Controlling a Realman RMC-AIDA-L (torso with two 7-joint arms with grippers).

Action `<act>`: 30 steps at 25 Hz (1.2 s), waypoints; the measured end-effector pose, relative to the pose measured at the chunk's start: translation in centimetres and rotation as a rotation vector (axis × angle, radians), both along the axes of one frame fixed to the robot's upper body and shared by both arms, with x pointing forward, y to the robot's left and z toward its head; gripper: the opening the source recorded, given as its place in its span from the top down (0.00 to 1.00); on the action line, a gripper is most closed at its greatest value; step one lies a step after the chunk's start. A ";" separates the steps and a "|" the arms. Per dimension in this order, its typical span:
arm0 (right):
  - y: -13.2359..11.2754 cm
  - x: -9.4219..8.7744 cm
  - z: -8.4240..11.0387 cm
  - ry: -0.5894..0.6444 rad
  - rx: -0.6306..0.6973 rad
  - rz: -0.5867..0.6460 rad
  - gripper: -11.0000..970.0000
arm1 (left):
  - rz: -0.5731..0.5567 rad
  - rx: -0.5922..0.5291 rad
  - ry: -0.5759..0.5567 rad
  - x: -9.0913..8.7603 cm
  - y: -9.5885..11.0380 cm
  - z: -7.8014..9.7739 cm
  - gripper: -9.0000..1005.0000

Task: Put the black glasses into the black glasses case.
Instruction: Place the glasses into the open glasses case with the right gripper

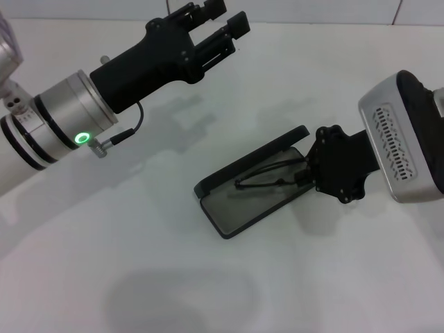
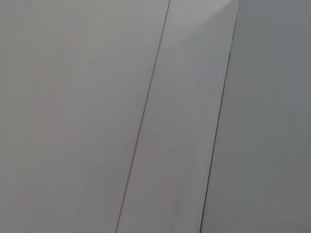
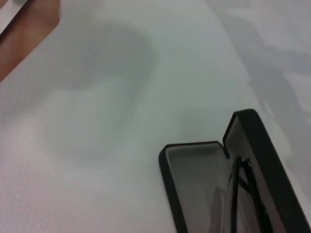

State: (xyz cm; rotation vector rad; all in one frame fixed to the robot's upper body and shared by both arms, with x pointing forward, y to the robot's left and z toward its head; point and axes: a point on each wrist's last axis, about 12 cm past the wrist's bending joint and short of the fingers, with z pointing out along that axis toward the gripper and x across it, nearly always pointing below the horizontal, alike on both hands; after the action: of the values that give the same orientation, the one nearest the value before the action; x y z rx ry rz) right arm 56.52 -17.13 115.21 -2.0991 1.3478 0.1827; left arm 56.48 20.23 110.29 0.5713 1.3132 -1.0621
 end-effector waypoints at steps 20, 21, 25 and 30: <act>2.6 -0.4 -0.3 -0.063 -0.047 0.134 0.95 | 0.032 -0.004 -0.017 0.2 0.1 0.1 0.43; 2.6 -0.4 -0.4 -0.070 -0.049 0.131 0.95 | 0.034 -0.001 -0.016 0.3 0.1 0.0 0.43; 2.7 -0.1 -0.5 -0.091 -0.046 0.109 0.95 | 0.036 0.004 -0.015 0.3 0.1 0.0 0.43; 2.5 -0.1 -0.7 -0.087 -0.046 0.101 0.84 | 0.035 0.003 -0.012 0.3 0.1 0.0 0.43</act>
State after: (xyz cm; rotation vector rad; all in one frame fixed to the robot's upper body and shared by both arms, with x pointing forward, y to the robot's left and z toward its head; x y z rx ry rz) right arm 56.38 -14.62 114.52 -2.1897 1.2066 0.1025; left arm 56.82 20.30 110.34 0.5540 1.3095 -1.0266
